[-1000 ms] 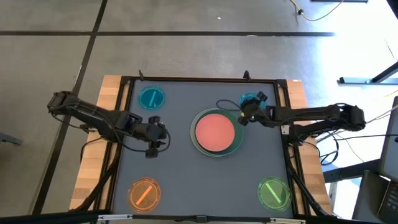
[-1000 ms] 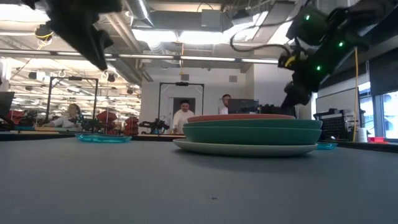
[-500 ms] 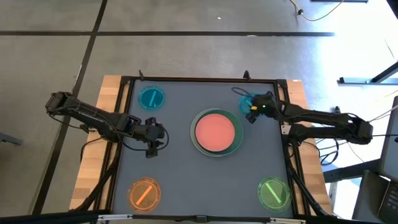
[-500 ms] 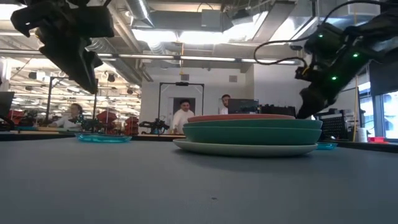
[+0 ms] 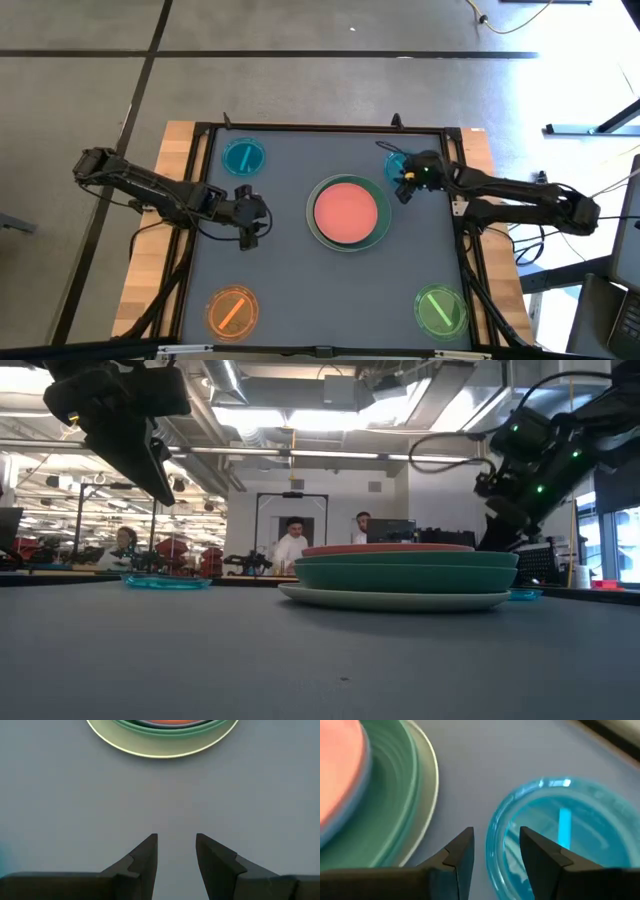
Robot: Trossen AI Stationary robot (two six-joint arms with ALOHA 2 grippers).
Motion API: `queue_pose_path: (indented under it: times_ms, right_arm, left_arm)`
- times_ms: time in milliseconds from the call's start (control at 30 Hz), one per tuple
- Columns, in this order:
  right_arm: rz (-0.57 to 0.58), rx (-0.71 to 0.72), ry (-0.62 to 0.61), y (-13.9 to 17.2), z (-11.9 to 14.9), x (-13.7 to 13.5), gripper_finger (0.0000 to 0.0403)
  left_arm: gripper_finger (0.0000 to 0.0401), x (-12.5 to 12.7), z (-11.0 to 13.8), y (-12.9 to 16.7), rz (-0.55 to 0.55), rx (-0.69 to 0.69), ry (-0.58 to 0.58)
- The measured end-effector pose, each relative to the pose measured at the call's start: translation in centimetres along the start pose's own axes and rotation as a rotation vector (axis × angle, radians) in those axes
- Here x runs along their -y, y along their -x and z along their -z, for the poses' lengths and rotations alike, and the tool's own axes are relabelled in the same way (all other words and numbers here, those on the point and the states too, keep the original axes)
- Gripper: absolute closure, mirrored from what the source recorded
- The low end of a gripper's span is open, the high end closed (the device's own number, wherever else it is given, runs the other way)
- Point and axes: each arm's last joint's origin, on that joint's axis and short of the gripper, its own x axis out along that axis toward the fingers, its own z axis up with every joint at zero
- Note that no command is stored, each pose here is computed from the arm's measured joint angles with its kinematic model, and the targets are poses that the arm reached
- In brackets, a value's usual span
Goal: Stack plastic plates
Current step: Stack the right transparent blue plate on top of the orange plate
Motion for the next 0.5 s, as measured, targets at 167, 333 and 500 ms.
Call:
queue_pose_path:
  times_ms: [167, 333, 500]
  right_arm:
    - [-0.009, -0.091, -0.009, -1.2, 0.7, -0.1, 0.0253]
    - [0.0, -0.121, -0.011, -1.8, 0.9, 0.0, 0.0253]
    - [-0.004, -0.138, -0.011, -2.1, 1.1, -0.1, 0.0253]
  left_arm:
    - [0.0273, 0.0, 0.0, 0.0, 0.001, 0.002, 0.0]
    - [0.0273, 0.0, 0.0, 0.0, 0.0, 0.002, -0.027]
    - [0.0273, 0.0, 0.0, 0.0, -0.016, 0.009, -0.034]
